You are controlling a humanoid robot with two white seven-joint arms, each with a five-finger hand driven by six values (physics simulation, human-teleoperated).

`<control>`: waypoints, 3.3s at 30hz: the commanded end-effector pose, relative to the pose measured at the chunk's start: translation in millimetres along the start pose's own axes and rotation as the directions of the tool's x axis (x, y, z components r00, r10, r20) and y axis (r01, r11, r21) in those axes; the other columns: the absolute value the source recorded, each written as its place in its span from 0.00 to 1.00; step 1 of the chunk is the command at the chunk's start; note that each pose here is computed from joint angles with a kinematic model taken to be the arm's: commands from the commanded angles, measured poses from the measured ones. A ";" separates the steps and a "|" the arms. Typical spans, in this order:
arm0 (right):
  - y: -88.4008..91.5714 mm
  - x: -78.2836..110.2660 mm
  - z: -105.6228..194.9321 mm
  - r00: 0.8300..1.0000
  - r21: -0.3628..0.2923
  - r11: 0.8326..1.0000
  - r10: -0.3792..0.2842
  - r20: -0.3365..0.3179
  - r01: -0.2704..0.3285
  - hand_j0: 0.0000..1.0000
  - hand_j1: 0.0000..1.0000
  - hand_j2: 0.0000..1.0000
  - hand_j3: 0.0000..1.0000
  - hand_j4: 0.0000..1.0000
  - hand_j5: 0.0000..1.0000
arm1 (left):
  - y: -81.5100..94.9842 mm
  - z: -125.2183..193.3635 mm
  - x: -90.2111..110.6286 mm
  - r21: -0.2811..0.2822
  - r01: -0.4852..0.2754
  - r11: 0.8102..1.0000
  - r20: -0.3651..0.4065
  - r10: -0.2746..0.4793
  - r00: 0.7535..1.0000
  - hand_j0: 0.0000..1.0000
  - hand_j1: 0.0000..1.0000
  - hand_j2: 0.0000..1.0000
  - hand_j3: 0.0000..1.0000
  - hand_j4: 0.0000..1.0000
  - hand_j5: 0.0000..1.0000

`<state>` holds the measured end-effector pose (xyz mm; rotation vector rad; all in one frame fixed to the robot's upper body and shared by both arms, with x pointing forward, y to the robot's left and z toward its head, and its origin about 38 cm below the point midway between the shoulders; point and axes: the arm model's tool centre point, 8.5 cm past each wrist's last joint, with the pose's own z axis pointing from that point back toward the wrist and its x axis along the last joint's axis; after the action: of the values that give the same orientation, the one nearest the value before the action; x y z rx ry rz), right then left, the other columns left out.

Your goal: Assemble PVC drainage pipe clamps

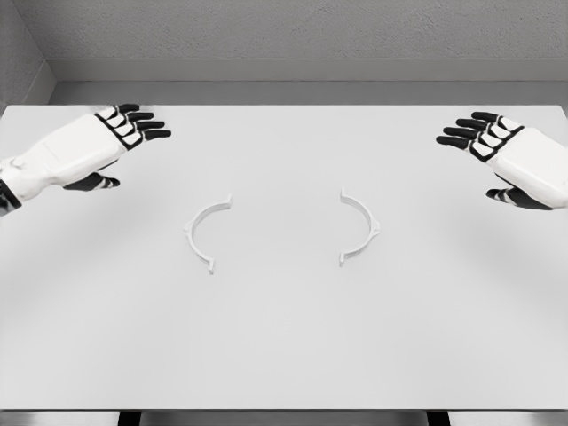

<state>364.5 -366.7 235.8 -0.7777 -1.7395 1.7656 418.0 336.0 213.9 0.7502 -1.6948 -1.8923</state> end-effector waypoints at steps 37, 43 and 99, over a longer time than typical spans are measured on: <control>100.5 29.2 -101.9 0.972 0.195 0.955 -0.233 0.033 0.223 0.94 0.94 0.94 0.94 0.94 0.94 | -61.6 -38.5 37.7 -0.093 -0.142 0.986 0.066 0.148 0.987 1.00 1.00 1.00 1.00 1.00 1.00; 103.1 35.6 -109.6 0.971 0.200 0.954 -0.236 0.049 0.222 0.94 0.94 0.94 0.94 0.94 0.94 | -66.2 -42.3 44.3 -0.103 -0.147 0.984 0.082 0.156 0.984 1.00 1.00 1.00 1.00 1.00 1.00; 83.9 47.9 -107.6 0.972 0.180 0.966 -0.206 0.112 0.184 0.94 0.94 0.94 0.94 0.94 0.94 | -70.1 -76.2 75.4 -0.125 -0.179 0.976 0.154 0.197 0.968 1.00 1.00 1.00 1.00 1.00 1.00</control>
<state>412.3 -261.9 136.9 -0.3959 -1.6260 1.8204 415.1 239.3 131.9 0.3910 -1.6700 -1.9477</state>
